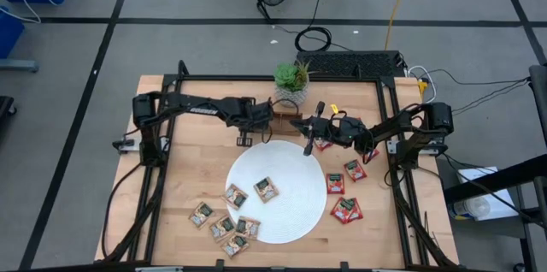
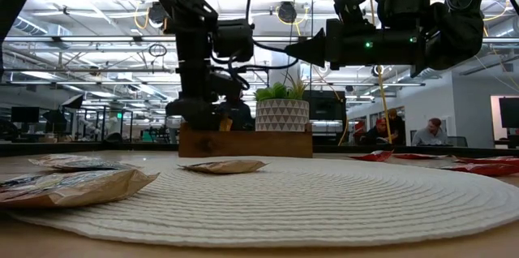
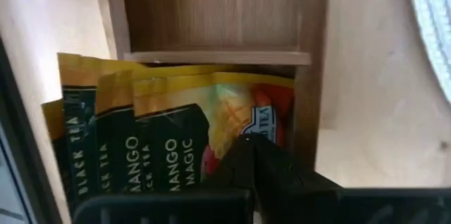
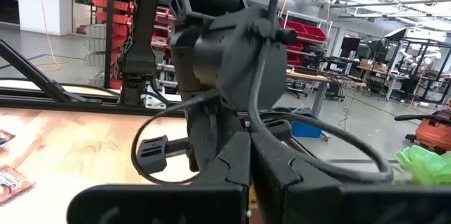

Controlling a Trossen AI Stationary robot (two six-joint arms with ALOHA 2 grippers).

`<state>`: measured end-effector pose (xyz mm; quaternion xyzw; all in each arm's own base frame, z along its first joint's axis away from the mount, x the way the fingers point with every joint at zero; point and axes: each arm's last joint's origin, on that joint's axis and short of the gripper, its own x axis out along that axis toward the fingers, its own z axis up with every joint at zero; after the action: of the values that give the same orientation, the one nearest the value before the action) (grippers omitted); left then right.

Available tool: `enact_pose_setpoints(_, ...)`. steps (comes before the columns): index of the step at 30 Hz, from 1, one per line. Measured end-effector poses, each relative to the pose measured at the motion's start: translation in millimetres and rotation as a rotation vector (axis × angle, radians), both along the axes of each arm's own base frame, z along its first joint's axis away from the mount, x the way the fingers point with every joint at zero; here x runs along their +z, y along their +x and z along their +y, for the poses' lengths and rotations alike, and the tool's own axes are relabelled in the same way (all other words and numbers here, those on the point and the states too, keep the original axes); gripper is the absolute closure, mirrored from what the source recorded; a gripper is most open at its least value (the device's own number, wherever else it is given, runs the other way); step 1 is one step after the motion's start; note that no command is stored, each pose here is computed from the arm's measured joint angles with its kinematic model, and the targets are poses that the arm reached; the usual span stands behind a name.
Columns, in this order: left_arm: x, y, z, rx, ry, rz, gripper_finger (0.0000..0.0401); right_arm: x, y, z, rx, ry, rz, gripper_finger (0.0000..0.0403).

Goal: Pick & Place Tea
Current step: Put the mango tea bag into the wooden organizer

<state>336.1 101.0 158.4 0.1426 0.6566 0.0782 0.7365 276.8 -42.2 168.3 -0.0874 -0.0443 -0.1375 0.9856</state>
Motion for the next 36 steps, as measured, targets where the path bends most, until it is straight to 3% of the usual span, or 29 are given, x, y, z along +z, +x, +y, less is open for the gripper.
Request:
enact_pose_setpoints(10, -5.0, 4.9, 1.0, 0.048, -0.016, -0.044, 0.0395, 0.0, 0.0, 0.0, 0.000, 0.000, 0.000, 0.0403)
enact_pose_setpoints(20, -4.4, 9.8, -9.9, 0.080, 0.165, -0.036, 0.0394, 0.0, 0.0, 0.1, 0.001, 0.000, 0.000, 0.0403)
enact_pose_setpoints(36, -4.5, 10.3, -23.9, 0.083, 0.153, -0.029, 0.0393, 0.0, 0.0, 0.1, 0.002, 0.000, 0.000, 0.0403)
